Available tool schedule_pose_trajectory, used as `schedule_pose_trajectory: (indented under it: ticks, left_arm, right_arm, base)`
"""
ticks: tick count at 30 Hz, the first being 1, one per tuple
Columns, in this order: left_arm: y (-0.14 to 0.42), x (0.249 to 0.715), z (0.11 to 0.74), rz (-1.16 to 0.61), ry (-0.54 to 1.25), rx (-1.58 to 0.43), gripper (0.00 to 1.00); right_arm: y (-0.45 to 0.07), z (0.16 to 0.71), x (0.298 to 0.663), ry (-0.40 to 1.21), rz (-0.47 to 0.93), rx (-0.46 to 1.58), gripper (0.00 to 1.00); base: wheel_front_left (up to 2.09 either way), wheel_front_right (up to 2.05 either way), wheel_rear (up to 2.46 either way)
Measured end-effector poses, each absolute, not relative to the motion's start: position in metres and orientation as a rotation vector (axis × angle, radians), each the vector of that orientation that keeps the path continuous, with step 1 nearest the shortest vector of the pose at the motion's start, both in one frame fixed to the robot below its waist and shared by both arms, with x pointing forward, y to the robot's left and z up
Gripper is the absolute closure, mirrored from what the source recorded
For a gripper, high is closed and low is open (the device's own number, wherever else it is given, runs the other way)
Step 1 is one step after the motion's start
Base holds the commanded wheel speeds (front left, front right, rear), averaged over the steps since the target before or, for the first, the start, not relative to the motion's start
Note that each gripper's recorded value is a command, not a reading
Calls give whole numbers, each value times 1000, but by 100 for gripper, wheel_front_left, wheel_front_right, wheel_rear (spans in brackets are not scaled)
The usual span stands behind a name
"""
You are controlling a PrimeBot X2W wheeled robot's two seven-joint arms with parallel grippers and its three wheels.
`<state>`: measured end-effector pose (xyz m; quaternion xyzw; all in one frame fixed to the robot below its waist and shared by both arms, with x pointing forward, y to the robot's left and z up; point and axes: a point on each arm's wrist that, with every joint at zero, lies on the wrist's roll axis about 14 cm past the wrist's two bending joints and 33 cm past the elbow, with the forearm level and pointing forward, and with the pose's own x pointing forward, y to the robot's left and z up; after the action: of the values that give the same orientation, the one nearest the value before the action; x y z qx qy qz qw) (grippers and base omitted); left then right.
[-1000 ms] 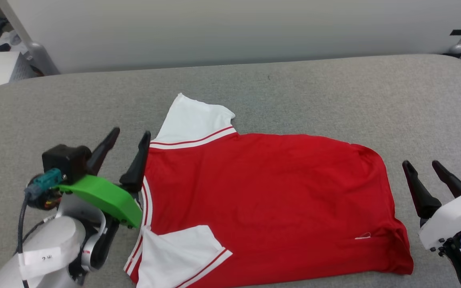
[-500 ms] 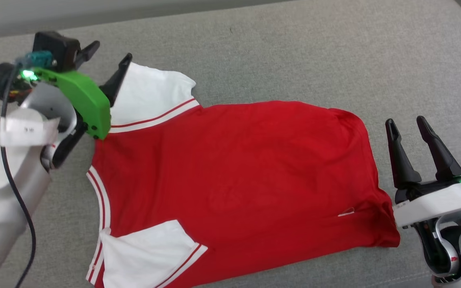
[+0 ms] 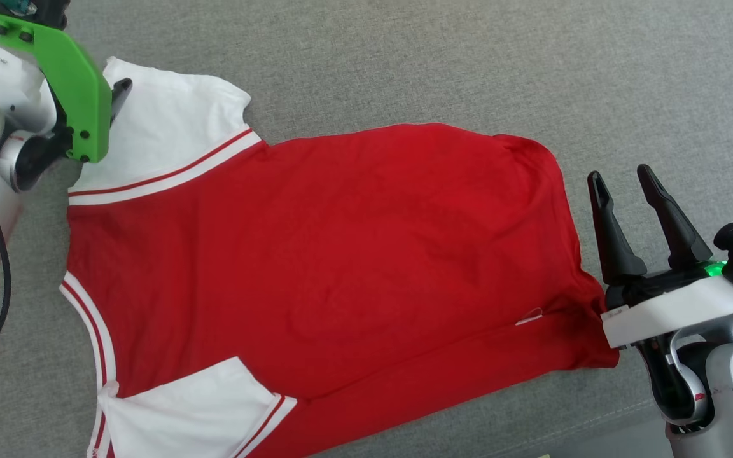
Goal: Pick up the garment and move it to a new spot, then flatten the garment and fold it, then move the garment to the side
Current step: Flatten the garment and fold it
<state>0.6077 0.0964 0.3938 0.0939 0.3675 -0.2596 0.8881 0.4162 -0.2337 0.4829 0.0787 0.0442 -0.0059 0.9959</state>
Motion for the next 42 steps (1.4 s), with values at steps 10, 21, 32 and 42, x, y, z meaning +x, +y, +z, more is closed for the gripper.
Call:
schedule_pose_trajectory:
  ticks: [10, 21, 32, 42]
  left_arm:
    - [103, 623, 363, -498, 898, 220, 0]
    - [89, 613, 365, -521, 942, 97, 100]
    - [95, 601, 421, -535, 773, 32, 100]
    - [123, 559, 460, -558, 673, 57, 100]
  right_arm:
    - [-237, 468, 420, 126, -22, 147, 0]
    - [-236, 462, 420, 154, -12, 139, 0]
    - [-239, 458, 417, 312, 39, 79, 0]
    - [-230, 448, 431, 565, 118, 18, 0]
  base:
    - [0, 0, 0]
    - [0, 0, 0]
    - [0, 0, 0]
    - [0, 0, 0]
